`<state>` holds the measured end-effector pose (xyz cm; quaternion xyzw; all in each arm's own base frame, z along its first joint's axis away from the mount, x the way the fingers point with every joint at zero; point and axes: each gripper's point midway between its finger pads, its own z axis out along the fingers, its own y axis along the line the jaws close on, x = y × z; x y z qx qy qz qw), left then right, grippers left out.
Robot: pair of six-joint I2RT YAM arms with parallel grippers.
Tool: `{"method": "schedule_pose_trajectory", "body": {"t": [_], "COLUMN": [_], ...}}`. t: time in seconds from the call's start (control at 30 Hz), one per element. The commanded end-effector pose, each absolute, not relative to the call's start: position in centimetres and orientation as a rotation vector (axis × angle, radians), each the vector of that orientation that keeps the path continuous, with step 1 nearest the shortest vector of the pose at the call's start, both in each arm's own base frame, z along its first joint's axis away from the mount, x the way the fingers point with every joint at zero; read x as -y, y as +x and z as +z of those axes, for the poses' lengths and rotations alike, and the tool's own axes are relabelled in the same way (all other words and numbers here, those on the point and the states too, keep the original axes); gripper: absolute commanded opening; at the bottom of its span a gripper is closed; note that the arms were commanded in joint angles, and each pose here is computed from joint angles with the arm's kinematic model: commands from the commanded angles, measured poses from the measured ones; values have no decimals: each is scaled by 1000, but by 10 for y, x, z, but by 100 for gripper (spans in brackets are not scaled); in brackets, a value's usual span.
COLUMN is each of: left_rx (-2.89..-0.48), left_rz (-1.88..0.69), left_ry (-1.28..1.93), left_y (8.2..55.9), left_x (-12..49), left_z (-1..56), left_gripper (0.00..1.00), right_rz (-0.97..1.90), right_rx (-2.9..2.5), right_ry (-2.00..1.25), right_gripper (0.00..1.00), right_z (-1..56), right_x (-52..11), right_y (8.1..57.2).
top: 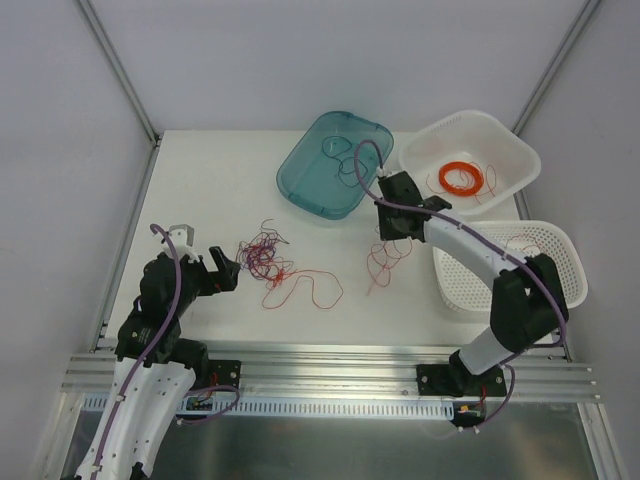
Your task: Untangle the cables
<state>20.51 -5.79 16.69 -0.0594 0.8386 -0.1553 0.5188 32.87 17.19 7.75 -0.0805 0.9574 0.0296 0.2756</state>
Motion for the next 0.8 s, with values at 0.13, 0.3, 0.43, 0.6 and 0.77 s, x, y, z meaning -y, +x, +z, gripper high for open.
{"method": "schedule_pose_trajectory", "body": {"t": [0.13, 0.3, 0.43, 0.6, 0.77], "left_rx": [-1964, -1946, -1938, -1935, -1939], "left_rz": [-369, -394, -394, -400, -408], "left_ry": [-109, -70, -67, -65, -66], "left_y": [209, 206, 205, 205, 205], "left_x": [58, 63, 63, 64, 65], "left_z": [178, 182, 184, 185, 184], "left_gripper": [99, 99, 99, 99, 99], "right_rz": [47, 30, -29, -74, -106], "right_rx": [-2194, -1990, -1849, -1702, -1699], "right_ry": [-258, -181, -109, -31, 47], "right_gripper": [1, 1, 1, 1, 1], "right_z": [272, 374, 437, 477, 461], "right_x": [-149, -114, -83, -54, -23], "right_y": [355, 375, 398, 431, 475]}}
